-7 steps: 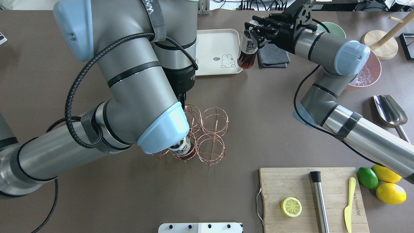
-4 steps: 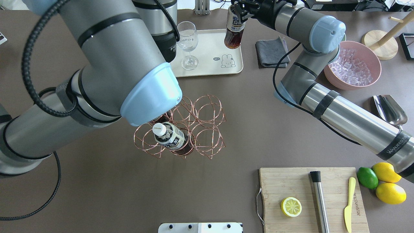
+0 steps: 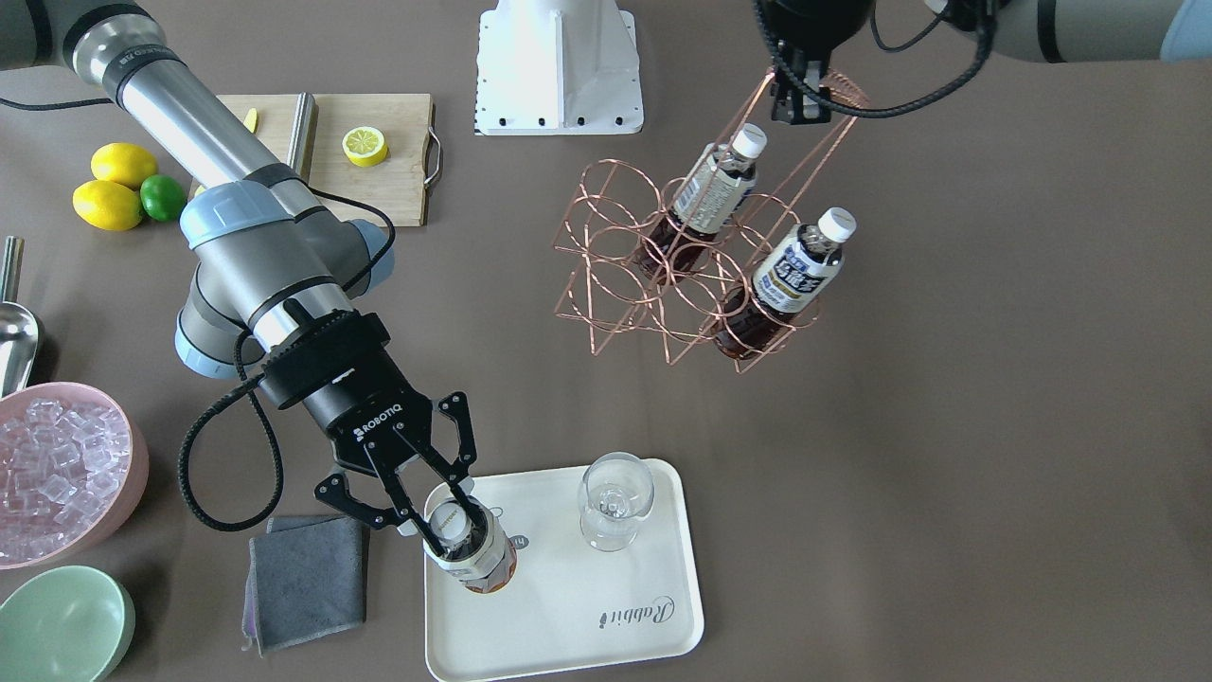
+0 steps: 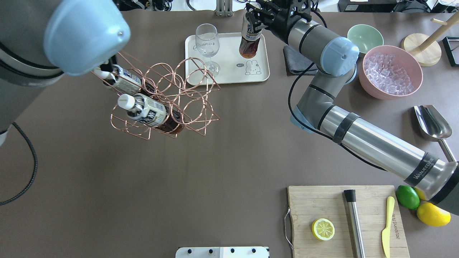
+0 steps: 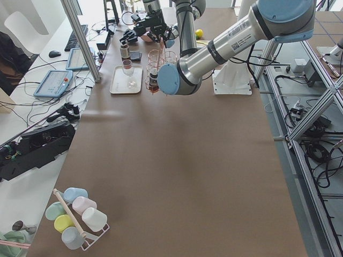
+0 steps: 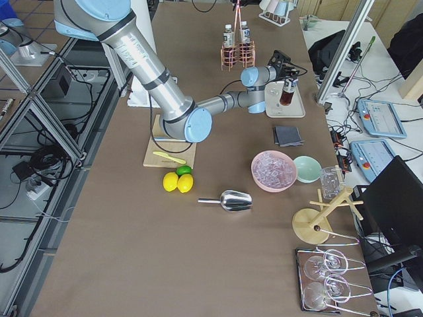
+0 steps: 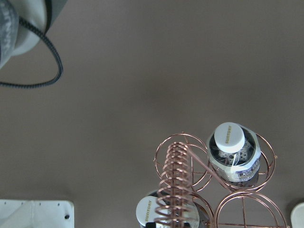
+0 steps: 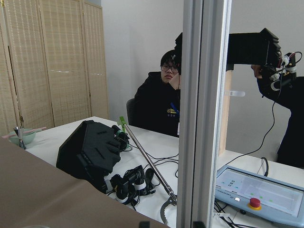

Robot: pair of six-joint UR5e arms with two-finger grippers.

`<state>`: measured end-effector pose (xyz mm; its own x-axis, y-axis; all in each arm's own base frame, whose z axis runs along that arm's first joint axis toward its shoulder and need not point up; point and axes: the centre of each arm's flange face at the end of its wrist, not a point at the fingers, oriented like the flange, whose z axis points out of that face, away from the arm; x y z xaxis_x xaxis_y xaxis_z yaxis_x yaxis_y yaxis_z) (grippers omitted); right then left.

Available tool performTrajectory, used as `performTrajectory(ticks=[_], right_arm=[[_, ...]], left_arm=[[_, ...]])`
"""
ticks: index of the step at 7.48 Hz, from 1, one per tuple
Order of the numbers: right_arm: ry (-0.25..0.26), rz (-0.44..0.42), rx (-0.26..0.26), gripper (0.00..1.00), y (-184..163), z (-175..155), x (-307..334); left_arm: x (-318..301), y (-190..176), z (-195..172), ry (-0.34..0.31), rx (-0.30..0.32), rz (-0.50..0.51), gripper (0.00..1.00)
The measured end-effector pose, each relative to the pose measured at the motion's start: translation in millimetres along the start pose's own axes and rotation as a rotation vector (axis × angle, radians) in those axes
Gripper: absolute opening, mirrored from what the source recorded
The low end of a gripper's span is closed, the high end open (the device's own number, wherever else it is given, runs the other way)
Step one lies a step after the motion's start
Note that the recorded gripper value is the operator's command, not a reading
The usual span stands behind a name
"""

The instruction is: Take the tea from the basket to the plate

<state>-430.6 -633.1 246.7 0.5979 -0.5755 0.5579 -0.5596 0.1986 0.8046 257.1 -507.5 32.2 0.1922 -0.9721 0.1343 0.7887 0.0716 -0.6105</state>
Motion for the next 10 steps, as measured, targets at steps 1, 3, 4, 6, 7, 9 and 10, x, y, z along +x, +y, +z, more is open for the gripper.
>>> performTrajectory(ticks=[1, 3, 4, 6, 7, 9, 10], right_arm=[[0.002, 0.006, 0.007, 0.00, 19, -4, -6], [0.000, 0.013, 0.009, 0.00, 45, -13, -11], [-0.001, 0.014, 0.007, 0.00, 50, -14, -13], [-0.003, 0.013, 0.006, 0.61, 53, -15, -15], [-0.005, 0.013, 0.005, 1.00, 53, -15, -16], [-0.010, 0.015, 0.007, 1.00, 52, -16, -19], [-0.012, 0.016, 0.008, 1.00, 52, -16, -20]], left_arm=[[13, -47, 4, -0.001, 0.023, 0.004, 0.00], [53, -143, 23, 0.006, 0.046, 0.014, 0.00], [79, -193, 26, 0.022, 0.065, 0.010, 0.00], [121, -284, 25, -0.007, 0.090, 0.084, 0.00], [138, -319, 24, -0.020, 0.107, 0.117, 0.00], [182, -363, 43, -0.021, 0.154, 0.140, 0.00], [200, -377, 54, -0.013, 0.187, 0.152, 0.00]])
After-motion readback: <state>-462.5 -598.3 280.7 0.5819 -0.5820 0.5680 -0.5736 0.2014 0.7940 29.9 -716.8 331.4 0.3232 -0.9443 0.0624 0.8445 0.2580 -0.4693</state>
